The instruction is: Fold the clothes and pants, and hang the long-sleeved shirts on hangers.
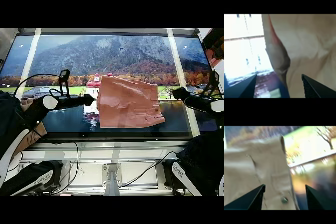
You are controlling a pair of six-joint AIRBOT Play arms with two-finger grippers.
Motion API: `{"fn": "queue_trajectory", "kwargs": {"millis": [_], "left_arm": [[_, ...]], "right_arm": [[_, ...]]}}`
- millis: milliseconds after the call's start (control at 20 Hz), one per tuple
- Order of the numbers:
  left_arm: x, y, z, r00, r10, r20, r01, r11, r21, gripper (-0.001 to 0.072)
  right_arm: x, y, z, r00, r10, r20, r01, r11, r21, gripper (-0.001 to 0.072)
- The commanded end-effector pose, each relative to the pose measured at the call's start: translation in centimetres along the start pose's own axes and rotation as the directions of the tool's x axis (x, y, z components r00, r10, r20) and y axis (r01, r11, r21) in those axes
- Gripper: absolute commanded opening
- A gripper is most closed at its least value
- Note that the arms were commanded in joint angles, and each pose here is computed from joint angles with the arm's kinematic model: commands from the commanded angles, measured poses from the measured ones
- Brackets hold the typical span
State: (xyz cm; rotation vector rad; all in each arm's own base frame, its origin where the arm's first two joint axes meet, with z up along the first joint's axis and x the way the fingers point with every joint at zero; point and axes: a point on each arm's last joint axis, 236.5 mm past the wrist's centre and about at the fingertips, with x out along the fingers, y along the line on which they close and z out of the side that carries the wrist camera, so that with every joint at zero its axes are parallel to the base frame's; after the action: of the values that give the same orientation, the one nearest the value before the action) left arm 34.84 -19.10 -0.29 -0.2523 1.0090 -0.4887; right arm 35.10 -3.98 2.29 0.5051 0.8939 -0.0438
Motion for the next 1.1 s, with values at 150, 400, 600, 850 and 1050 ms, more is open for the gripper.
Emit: {"fn": "queue_trajectory", "kwargs": {"millis": [150, 400, 600, 850, 1050], "left_arm": [[3.1, -0.6, -2.8, 0.987, -0.109, -0.118, 0.102, 0.993, -0.067, 0.0649], [7.1, -1.8, -0.5, 0.971, -0.239, 0.003, 0.237, 0.959, -0.153, 0.0651], [9.7, -2.5, -0.6, 0.964, -0.266, -0.025, 0.258, 0.951, -0.168, 0.0616], [12.0, -4.9, -0.5, 0.955, -0.29, -0.055, 0.283, 0.953, -0.106, 0.0206], [9.0, -6.6, 3.4, 0.94, -0.342, -0.014, 0.342, 0.937, 0.079, 0.0013]], "right_arm": [[0.1, -1.5, -8.5, 0.925, 0.045, -0.377, -0.055, 0.998, -0.017, 0.0551], [0.3, -1.2, -10.6, 0.877, 0.084, -0.473, -0.105, 0.994, -0.018, 0.0551], [0.5, -1.1, -10.3, 0.884, 0.089, -0.46, -0.111, 0.994, -0.022, 0.0551], [0.7, -1.3, -9.9, 0.894, 0.08, -0.44, -0.101, 0.994, -0.026, 0.0551], [0.3, -1.1, -10.6, 0.877, 0.088, -0.473, -0.113, 0.993, -0.023, 0.0551]]}}
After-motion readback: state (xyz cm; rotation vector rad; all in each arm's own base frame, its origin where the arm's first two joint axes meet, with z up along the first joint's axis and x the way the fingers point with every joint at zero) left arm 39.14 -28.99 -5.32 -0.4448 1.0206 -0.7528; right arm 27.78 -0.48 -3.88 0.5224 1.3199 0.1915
